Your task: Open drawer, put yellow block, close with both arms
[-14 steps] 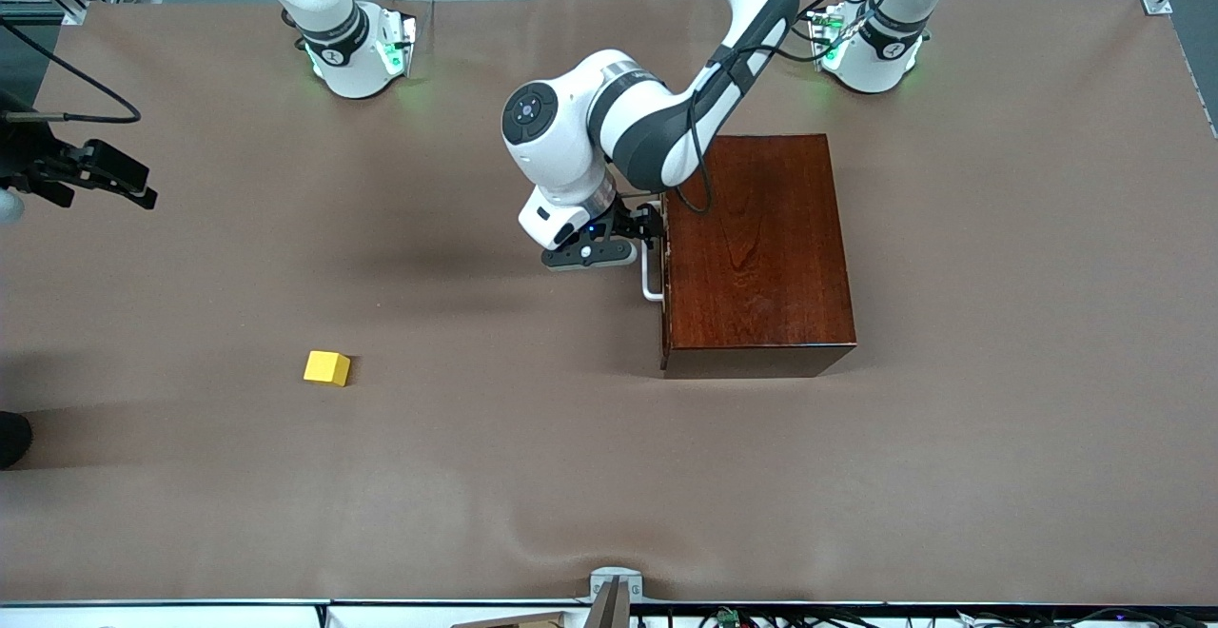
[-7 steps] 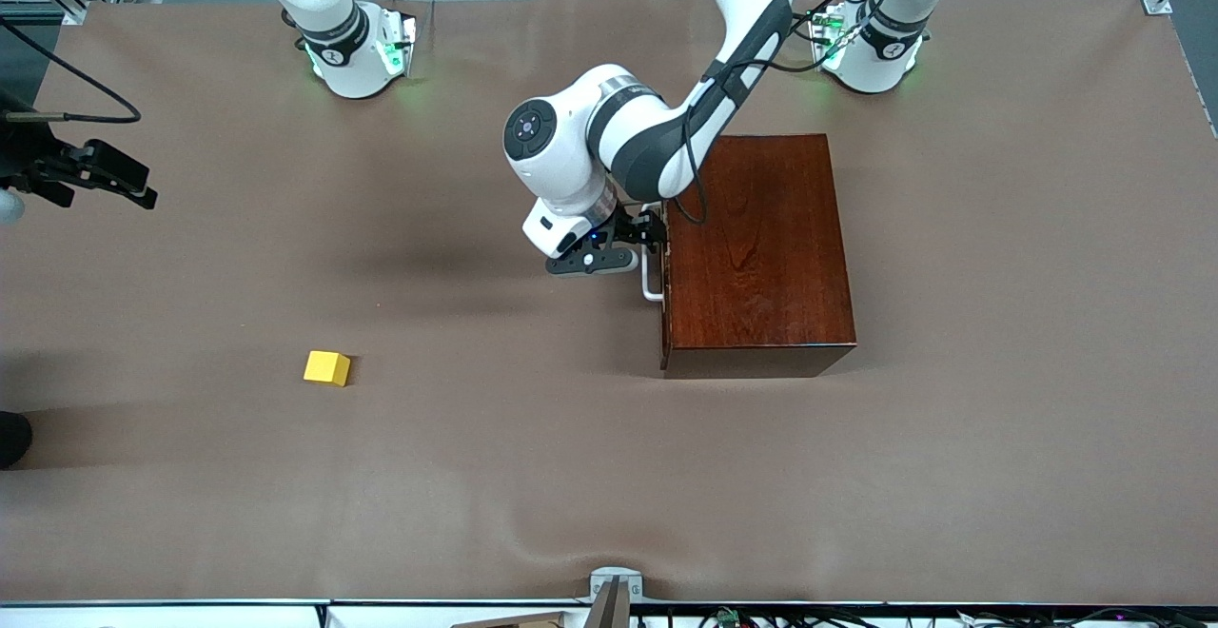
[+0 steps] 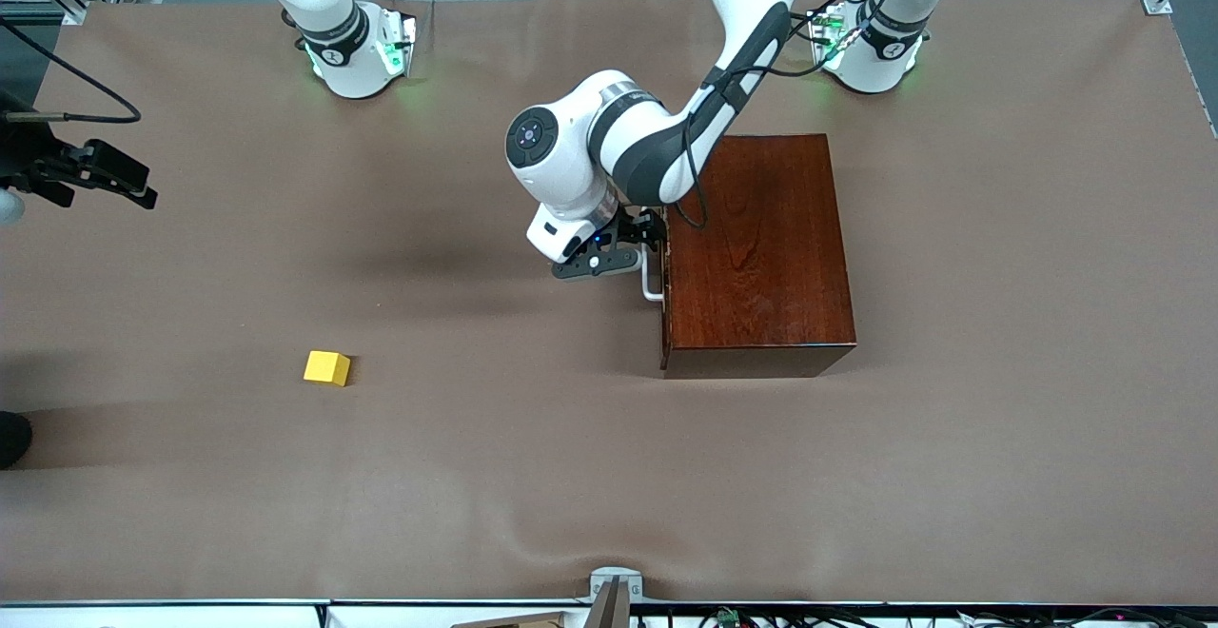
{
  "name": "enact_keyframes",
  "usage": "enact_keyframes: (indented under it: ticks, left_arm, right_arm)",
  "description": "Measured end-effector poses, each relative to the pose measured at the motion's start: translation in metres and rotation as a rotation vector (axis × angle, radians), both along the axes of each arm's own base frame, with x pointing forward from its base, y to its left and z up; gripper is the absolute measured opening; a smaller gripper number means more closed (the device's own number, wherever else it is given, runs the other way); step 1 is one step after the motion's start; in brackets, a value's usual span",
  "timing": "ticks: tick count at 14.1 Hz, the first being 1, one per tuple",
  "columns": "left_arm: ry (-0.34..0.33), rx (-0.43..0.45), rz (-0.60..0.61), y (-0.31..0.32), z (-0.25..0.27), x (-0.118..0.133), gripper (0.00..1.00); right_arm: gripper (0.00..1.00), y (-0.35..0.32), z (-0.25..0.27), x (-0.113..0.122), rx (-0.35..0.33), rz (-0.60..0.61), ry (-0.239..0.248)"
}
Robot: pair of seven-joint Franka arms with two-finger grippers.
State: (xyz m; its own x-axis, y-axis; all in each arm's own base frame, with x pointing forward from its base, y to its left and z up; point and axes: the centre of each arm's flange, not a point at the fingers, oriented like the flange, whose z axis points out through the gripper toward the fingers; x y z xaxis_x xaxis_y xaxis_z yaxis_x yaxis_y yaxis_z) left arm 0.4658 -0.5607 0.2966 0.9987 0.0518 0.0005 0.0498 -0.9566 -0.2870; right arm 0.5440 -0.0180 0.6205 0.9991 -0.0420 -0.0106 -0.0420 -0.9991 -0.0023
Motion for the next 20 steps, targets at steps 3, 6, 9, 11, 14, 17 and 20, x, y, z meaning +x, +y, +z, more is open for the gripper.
enact_keyframes:
  ticks: [3,6,9,11,14,17,20]
  left_arm:
    - [0.008,-0.011,0.018,0.001,-0.001,0.001,1.0]
    - [0.005,-0.017,0.02,0.001,-0.002,0.003,1.0]
    - [-0.005,-0.031,0.018,-0.001,-0.006,0.005,1.0]
    - [-0.012,-0.034,0.03,-0.002,-0.009,0.006,1.0]
    - [-0.029,-0.047,0.056,-0.003,-0.01,0.008,1.0]
    - [-0.045,-0.057,0.088,-0.005,-0.011,0.008,1.0]
    - [-0.068,-0.072,0.129,-0.007,-0.011,0.009,1.0]
  right_arm:
    - [1.0,0.0,0.0,0.0,0.0,0.0,0.0]
    - [1.0,0.0,0.0,0.0,0.0,0.0,0.0]
    - [1.0,0.0,0.0,0.0,0.0,0.0,0.0]
    - [1.0,0.0,0.0,0.0,0.0,0.0,0.0]
    - [1.0,0.0,0.0,0.0,0.0,0.0,0.001]
    - [1.0,0.0,0.0,0.0,0.0,0.0,0.001]
    - [1.0,0.0,0.0,0.0,0.0,0.0,0.001]
